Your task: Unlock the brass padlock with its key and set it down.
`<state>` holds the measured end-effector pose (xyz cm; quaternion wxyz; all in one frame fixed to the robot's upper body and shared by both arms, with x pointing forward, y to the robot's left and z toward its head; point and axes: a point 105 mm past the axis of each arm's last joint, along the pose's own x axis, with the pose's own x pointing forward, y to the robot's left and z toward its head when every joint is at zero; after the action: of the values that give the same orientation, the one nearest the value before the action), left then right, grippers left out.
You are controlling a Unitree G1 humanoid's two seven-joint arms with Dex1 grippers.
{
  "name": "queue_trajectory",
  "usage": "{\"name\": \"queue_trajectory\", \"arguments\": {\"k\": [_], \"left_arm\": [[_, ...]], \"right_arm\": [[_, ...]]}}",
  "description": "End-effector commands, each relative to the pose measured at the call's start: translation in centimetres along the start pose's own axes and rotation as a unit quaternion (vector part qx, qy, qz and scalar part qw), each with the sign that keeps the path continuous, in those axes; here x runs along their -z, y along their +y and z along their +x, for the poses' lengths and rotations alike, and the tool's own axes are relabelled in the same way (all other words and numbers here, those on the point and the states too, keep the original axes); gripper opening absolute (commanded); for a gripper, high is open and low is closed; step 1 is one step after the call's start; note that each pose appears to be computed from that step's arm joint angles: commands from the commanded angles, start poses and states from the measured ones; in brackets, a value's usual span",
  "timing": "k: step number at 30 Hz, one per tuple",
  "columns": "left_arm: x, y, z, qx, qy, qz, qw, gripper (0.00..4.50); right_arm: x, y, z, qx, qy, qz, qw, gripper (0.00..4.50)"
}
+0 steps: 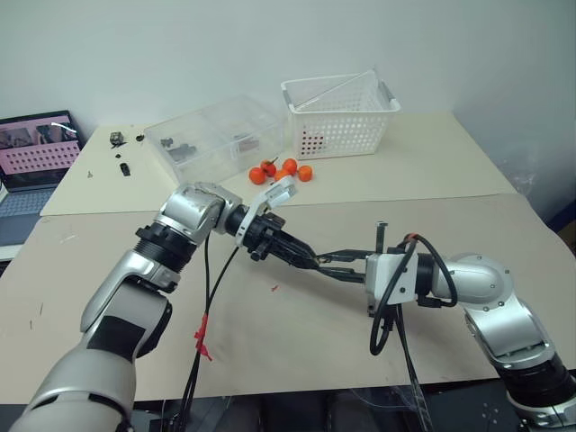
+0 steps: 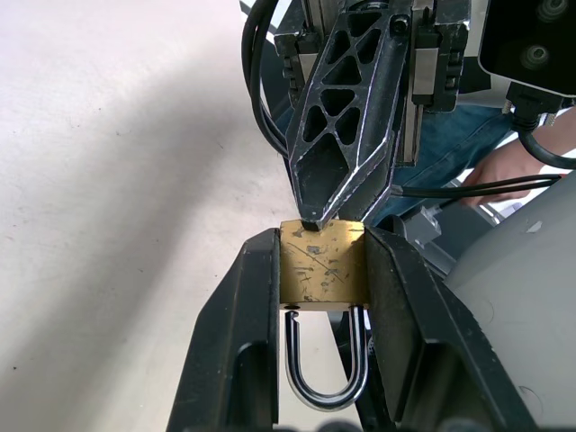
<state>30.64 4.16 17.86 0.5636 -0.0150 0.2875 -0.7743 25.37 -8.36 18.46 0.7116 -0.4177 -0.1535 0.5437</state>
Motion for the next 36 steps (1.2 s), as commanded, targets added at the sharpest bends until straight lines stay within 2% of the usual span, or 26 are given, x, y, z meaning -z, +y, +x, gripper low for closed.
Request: {"name": "queue_trajectory", "arguments": {"k": [1, 8, 10, 17, 27, 36], "left_arm": [[-1.1, -0.5, 0.0, 0.002, 0.002, 0.023, 1.000, 0.84], [-1.3, -0.6, -0.1, 0.004, -0.002, 0.023, 1.000, 0.84], [-1.3, -0.6, -0.1, 0.004, -0.003, 0.023, 1.000, 1.85], [-1.4, -0.8, -0.2, 0.005, -0.004, 0.023, 1.000, 4.37], [-2.5, -0.9, -1.3, -0.012, -0.020, 0.042, 0.999, 4.37], [-5.7, -0.5, -6.8, -0.110, -0.114, 0.058, 0.986, 4.37]], "right_arm": [[-1.2, -1.1, -0.2, 0.027, -0.017, -0.019, 0.999, 0.16], [-1.2, -1.1, -0.2, 0.029, -0.015, -0.023, 0.999, 0.16], [-1.1, -1.1, -0.1, 0.029, -0.015, -0.023, 0.999, 0.16], [-1.2, -1.2, 0.0, 0.031, -0.017, -0.022, 0.999, 0.16], [-0.7, -1.0, -0.1, 0.027, -0.011, -0.019, 0.999, 0.16], [0.1, -1.3, -0.5, 0.032, 0.000, -0.009, 0.999, 0.16]]}}
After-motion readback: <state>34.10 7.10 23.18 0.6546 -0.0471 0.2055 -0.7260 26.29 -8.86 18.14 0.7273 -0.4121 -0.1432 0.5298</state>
